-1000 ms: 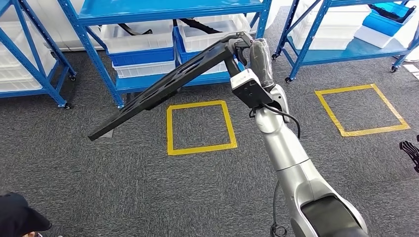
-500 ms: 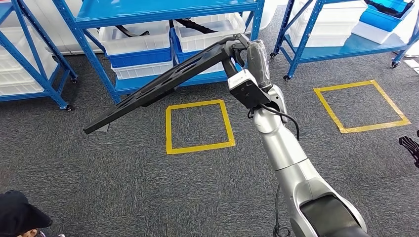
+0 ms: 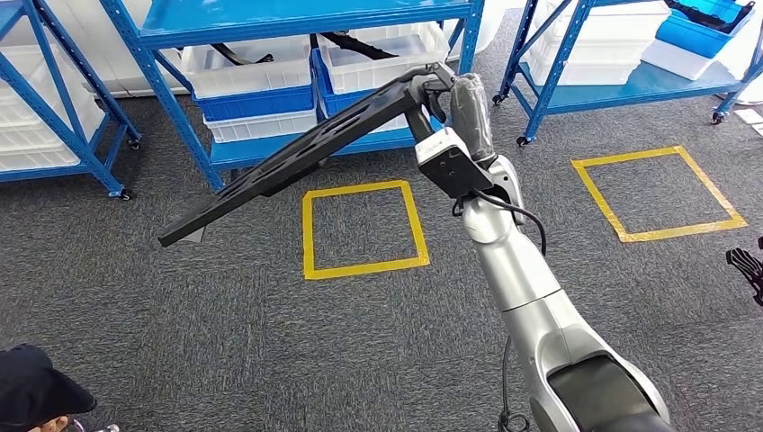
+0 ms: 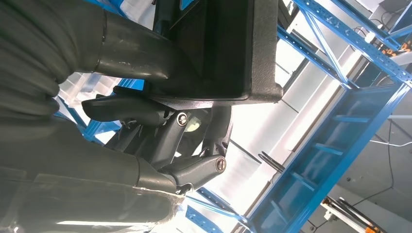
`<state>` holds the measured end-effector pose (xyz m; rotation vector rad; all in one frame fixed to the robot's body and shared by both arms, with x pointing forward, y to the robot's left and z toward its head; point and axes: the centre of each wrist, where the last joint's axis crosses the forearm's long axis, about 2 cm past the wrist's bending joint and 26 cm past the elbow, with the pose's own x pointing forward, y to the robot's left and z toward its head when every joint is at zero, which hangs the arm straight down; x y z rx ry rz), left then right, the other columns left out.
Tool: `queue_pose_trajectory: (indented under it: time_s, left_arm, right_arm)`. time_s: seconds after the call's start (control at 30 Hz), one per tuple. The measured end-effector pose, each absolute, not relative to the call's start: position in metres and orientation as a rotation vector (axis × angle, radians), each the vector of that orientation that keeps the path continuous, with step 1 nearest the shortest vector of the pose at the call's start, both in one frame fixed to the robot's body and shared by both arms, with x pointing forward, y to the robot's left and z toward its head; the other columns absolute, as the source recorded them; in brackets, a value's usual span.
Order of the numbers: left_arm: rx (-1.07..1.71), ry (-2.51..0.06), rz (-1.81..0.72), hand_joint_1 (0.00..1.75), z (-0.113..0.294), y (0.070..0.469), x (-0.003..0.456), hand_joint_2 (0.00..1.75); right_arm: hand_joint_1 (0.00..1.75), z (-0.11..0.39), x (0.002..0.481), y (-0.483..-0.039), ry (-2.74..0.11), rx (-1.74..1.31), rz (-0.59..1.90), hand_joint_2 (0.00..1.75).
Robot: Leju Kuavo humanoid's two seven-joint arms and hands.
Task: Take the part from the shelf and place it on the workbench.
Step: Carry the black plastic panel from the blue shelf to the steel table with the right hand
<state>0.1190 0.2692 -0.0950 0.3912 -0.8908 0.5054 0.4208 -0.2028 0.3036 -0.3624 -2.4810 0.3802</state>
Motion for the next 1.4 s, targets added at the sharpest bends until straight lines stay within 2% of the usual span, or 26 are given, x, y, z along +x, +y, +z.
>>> queue_pose_trajectory:
  time_s: [1.13, 1.4]
  left_arm:
    - [0.419, -0.903, 0.544, 0.0, -0.094, 0.282, 0.123, 1.75]
    - [0.407, -0.896, 0.546, 0.0, -0.094, 0.275, 0.122, 1.75]
  right_arm:
    - [1.75, 0.295, 0.425, -0.206, -2.472, -0.293, 0.304, 1.75]
    - [1.75, 0.294, 0.425, -0.205, -2.461, -0.291, 0.293, 1.75]
